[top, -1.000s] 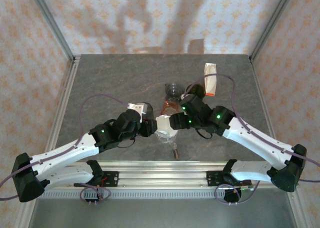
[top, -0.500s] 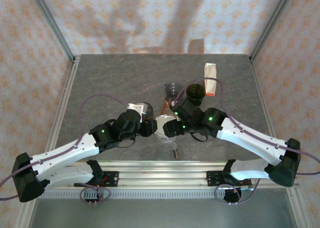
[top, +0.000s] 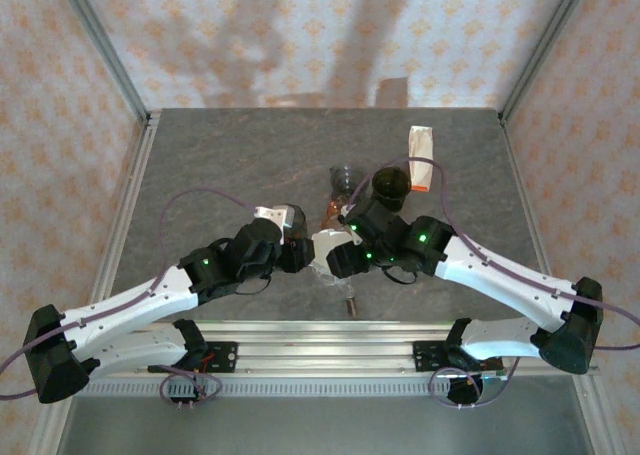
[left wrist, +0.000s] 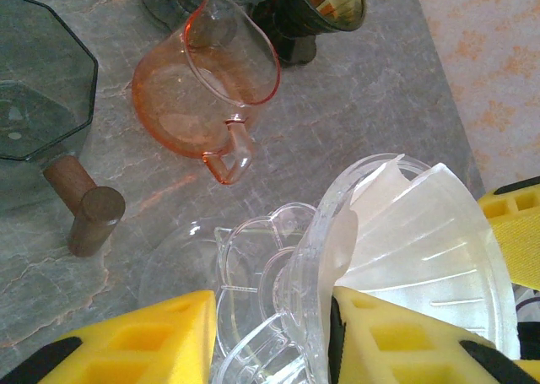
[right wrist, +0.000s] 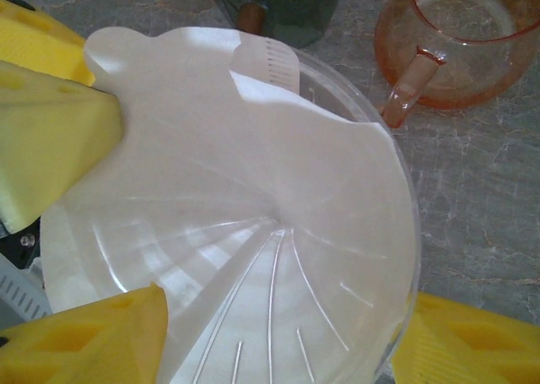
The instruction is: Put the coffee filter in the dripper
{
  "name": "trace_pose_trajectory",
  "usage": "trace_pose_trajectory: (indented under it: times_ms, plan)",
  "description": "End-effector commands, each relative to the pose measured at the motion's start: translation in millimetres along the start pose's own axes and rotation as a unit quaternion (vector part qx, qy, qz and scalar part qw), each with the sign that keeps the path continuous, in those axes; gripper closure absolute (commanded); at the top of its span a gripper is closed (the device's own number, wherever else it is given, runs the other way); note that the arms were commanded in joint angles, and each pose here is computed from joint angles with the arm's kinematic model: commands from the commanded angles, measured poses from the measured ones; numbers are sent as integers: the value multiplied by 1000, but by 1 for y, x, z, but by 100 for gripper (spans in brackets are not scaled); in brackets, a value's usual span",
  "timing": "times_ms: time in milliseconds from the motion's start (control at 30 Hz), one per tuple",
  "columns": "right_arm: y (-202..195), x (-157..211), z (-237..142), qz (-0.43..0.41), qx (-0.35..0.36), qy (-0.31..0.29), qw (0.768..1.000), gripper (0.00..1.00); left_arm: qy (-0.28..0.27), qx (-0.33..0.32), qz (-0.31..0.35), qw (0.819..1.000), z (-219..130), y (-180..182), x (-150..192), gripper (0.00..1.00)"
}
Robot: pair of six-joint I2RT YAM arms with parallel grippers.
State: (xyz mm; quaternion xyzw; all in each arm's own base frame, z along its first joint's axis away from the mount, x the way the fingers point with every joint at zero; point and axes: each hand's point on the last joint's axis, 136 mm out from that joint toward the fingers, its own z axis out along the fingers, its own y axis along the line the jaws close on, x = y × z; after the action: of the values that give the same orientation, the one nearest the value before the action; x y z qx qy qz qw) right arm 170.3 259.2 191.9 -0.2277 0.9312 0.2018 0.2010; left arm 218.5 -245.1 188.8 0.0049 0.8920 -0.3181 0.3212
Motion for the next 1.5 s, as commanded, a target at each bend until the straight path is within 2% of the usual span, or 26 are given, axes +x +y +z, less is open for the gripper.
trace_pose_trajectory:
  times_ms: [0, 267, 533, 700, 1467]
  plan:
    - [-3, 11, -1, -13, 3, 15, 1000, 33, -4, -21, -6, 1000, 4, 10, 2, 60]
    - [-12, 4, -3, 2, 29, -6, 1000, 25, -8, -15, -5, 1000, 1, 7, -1, 56]
    - [-18, -22, -36, 36, 34, -105, 993, 22, -9, -14, -5, 1000, 1, 8, 0, 53]
    - [-29, -27, -48, 56, 53, -142, 987, 22, -13, -10, -6, 1000, -1, 6, -2, 50]
    - [-39, -29, -57, 82, 66, -171, 980, 22, -37, 10, -10, 999, -15, -4, -15, 35]
